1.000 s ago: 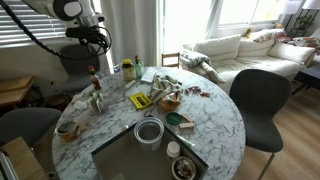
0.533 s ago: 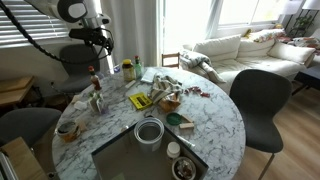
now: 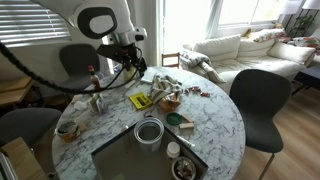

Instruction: Remove the clear cup from the box and remove the silver cup from the clear cup then put the two packets on the table inside the silver cup.

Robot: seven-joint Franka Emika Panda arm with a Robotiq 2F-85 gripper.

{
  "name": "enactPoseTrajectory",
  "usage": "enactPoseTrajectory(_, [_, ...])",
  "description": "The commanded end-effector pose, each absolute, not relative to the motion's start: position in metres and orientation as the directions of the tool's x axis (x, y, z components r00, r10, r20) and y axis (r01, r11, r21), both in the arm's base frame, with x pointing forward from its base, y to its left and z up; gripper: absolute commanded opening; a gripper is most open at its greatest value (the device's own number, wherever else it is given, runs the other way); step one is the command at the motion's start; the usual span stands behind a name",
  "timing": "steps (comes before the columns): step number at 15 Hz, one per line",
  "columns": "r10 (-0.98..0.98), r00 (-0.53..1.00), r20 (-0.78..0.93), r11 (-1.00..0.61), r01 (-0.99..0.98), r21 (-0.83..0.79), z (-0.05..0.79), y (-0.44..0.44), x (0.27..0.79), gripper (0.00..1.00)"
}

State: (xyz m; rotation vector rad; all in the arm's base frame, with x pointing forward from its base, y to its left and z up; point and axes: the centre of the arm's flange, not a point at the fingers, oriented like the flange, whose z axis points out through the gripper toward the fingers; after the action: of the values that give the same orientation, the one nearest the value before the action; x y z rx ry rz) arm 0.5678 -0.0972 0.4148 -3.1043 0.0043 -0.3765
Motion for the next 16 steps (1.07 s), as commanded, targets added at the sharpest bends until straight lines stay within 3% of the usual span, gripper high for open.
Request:
enactPoseTrajectory(1, [-0.178, 0.962, 0.209, -0.980, -0.192, 0.047, 0.396, -0.166, 0.496, 1.00])
enactPoseTrajectory(6, [-0.406, 0.904, 0.130, -0.904, -0.419, 0.087, 0.363, -0.234, 0.409, 1.00])
enactPoseTrajectory(7, [-0.346, 0.930, 0.124, -0.932, -0.356, 0.071, 0.370, -0.231, 0.445, 1.00])
enactPoseTrajectory(10, [-0.392, 0.913, 0.115, -0.913, -0.401, 0.072, 0.363, -0.242, 0.420, 1.00])
enactPoseTrajectory(16, [-0.496, 0.862, 0.102, -0.859, -0.505, 0.087, 0.347, -0.281, 0.421, 1.00])
